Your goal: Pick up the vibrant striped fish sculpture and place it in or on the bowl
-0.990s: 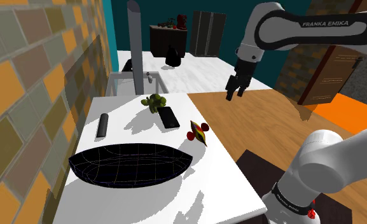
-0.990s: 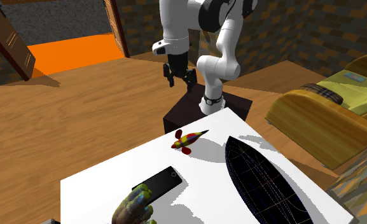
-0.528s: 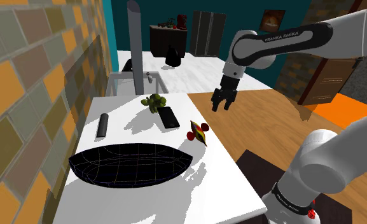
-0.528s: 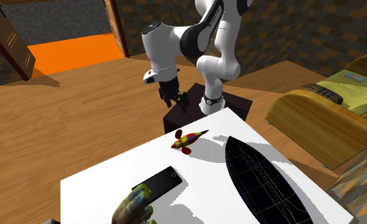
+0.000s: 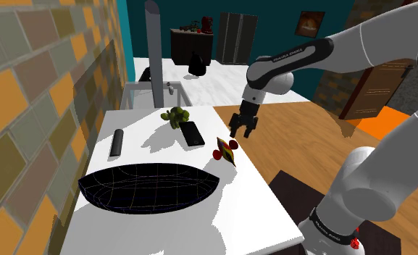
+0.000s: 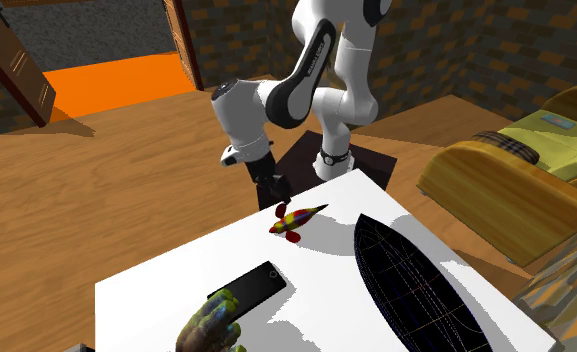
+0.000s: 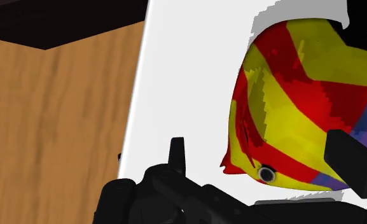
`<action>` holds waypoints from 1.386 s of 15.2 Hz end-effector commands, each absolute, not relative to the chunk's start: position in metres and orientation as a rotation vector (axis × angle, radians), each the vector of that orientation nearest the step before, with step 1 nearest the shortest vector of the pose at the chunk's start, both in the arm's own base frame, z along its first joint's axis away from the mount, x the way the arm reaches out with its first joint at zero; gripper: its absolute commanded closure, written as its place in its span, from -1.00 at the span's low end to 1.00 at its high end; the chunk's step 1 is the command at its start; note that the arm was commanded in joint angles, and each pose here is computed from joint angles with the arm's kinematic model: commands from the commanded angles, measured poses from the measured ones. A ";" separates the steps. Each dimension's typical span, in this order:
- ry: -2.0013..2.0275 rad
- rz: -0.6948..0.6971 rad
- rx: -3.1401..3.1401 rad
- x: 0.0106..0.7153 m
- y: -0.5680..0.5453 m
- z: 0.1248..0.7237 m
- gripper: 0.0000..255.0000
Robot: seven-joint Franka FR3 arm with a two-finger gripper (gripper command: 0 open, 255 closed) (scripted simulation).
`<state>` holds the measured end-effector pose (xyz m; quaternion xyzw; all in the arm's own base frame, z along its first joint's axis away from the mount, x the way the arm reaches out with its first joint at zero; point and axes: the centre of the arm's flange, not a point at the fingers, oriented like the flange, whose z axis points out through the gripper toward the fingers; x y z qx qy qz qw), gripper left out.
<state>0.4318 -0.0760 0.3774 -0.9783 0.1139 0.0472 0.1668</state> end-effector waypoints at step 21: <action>0.326 0.134 -2.783 0.431 -0.067 0.350 1.00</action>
